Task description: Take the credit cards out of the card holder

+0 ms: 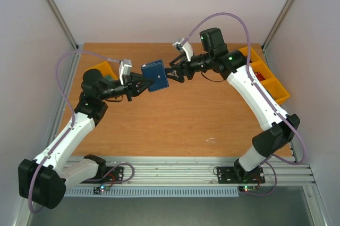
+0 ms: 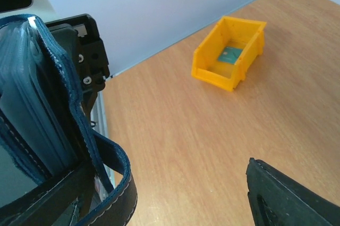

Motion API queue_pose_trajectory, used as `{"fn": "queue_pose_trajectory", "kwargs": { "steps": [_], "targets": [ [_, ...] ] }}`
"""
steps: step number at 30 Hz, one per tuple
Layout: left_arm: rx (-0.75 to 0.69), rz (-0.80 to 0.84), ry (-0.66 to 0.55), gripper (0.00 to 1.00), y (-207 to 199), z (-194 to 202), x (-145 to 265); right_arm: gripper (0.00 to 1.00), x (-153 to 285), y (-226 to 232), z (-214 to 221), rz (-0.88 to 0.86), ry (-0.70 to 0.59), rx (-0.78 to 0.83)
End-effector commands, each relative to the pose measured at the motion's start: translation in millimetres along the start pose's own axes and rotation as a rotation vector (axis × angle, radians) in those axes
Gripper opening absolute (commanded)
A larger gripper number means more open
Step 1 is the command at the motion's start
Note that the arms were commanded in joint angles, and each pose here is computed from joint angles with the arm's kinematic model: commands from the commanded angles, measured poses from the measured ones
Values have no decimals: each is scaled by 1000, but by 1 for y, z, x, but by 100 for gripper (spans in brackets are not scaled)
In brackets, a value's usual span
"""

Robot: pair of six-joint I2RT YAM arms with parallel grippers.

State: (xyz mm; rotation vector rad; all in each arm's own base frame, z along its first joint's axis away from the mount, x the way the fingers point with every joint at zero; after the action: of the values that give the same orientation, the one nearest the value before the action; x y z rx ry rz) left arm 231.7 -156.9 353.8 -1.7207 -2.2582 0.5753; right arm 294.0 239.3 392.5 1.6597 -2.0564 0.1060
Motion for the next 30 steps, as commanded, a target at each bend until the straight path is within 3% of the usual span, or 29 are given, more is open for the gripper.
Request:
{"fn": "queue_pose_trajectory", "kwargs": {
  "steps": [1, 5, 8, 9, 12, 17, 18, 20, 21, 23, 25, 27, 30],
  "targets": [
    [-86, 42, -45, 0, -8, -15, -4, 80, -10, 38, -12, -272, -29, 49],
    [-76, 46, -47, 0, -7, -16, -4, 85, -8, 52, -14, -327, 2, 57],
    [-86, 68, -38, 0, -8, -16, -5, 82, -12, 67, -15, -356, 32, 81],
    [-90, 73, -37, 0, -8, -17, -5, 76, -14, 71, -16, -360, 37, 91],
    [-96, 85, -32, 0, -9, -17, -6, 46, -16, 76, -18, -374, 28, 100],
    [-83, 78, -34, 0, -9, -15, -5, 10, -12, 80, -22, -388, 6, 110],
    [-78, 69, -38, 0, -8, -14, -4, 4, -12, 79, -22, -377, 8, 110],
    [-65, 41, -48, 0, -6, -13, -3, 1, -12, 76, -21, -335, 16, 103],
    [-51, 14, -56, 7, -3, -12, -3, 1, -12, 73, -21, -304, 20, 94],
    [-8, -95, -89, 47, 8, -11, -2, 1, -13, 65, -21, -218, 22, 67],
    [29, -245, -132, 75, 24, -9, 2, 1, -14, 55, -22, -116, 22, 32],
    [32, -358, -164, 86, 35, -6, 6, 1, -15, 45, -24, -12, 21, -7],
    [-20, -385, -147, 99, 38, 0, 8, 1, -12, 31, -28, 148, 6, -78]
  ]
}}
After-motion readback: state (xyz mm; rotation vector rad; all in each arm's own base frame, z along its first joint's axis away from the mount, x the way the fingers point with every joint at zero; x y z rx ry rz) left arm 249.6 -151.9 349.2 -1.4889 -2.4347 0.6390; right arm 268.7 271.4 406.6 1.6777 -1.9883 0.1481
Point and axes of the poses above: each gripper's point midway between its finger pads, its own x axis back along the fingers, its own y axis along the line the jaws close on, z = x × y, the point moved 8 cm from there along x, back along the fingers, and after that the axes turned 5 degrees about x, right-handed, at the moved point
